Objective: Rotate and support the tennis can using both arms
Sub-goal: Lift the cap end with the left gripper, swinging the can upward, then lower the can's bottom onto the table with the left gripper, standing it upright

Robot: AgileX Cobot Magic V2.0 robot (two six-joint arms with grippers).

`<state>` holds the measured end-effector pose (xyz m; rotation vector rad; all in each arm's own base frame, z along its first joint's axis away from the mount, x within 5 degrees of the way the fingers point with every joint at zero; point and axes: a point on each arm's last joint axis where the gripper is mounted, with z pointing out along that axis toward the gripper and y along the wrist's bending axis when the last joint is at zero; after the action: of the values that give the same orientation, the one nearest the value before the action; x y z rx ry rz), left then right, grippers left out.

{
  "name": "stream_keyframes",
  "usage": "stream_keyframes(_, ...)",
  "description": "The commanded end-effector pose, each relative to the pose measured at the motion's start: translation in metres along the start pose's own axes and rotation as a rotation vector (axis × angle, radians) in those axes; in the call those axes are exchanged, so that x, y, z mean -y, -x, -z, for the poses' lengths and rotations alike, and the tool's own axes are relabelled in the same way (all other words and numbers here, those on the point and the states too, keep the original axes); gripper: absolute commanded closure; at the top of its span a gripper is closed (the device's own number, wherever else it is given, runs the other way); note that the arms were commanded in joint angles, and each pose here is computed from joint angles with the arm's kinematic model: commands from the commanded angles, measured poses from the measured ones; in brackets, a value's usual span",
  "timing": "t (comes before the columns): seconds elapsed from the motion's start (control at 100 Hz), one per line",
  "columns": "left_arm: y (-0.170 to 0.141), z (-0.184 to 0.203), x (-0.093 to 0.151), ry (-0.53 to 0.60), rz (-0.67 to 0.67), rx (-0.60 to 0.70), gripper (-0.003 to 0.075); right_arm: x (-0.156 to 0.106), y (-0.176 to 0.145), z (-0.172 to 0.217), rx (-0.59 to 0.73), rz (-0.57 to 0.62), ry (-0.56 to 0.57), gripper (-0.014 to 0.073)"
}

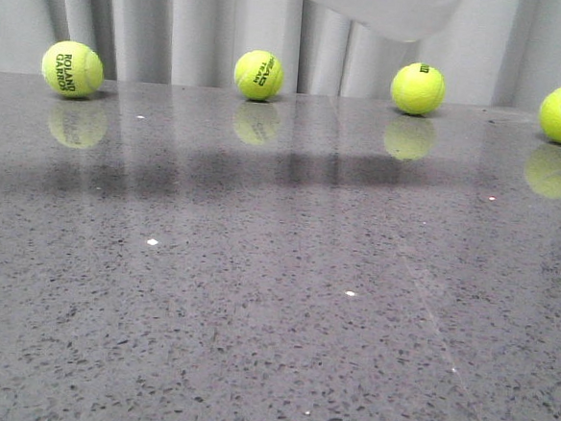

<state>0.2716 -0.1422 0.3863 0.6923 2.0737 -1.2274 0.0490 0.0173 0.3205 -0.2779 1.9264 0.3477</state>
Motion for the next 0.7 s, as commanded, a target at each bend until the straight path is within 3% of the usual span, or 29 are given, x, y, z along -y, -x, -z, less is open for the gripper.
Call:
stream_keyframes(0.0, 0.017, 0.025, 0.033, 0.049, -0.051, 0.037, 0.0740, -0.001, 0.013, 0.002, 0.088, 0.008, 0.006, 0.0662)
stream_keyframes(0.13, 0.025, 0.045, 0.046, 0.186, -0.094, -0.038, 0.0740, -0.001, 0.013, 0.002, 0.088, 0.008, 0.006, 0.0662)
stream_keyframes(0.32, 0.028, 0.058, 0.060, 0.258, -0.124, -0.123, 0.0740, -0.001, 0.013, 0.002, 0.088, 0.008, 0.006, 0.0662)
stream_keyframes(0.53, 0.022, 0.051, 0.061, 0.433, -0.155, -0.215, 0.0740, -0.001, 0.013, 0.002, 0.088, 0.008, 0.006, 0.0662)
stream_keyframes(0.69, 0.015, 0.036, 0.072, 0.451, -0.244, -0.284, 0.0740, -0.001, 0.013, 0.002, 0.088, 0.008, 0.006, 0.0662)
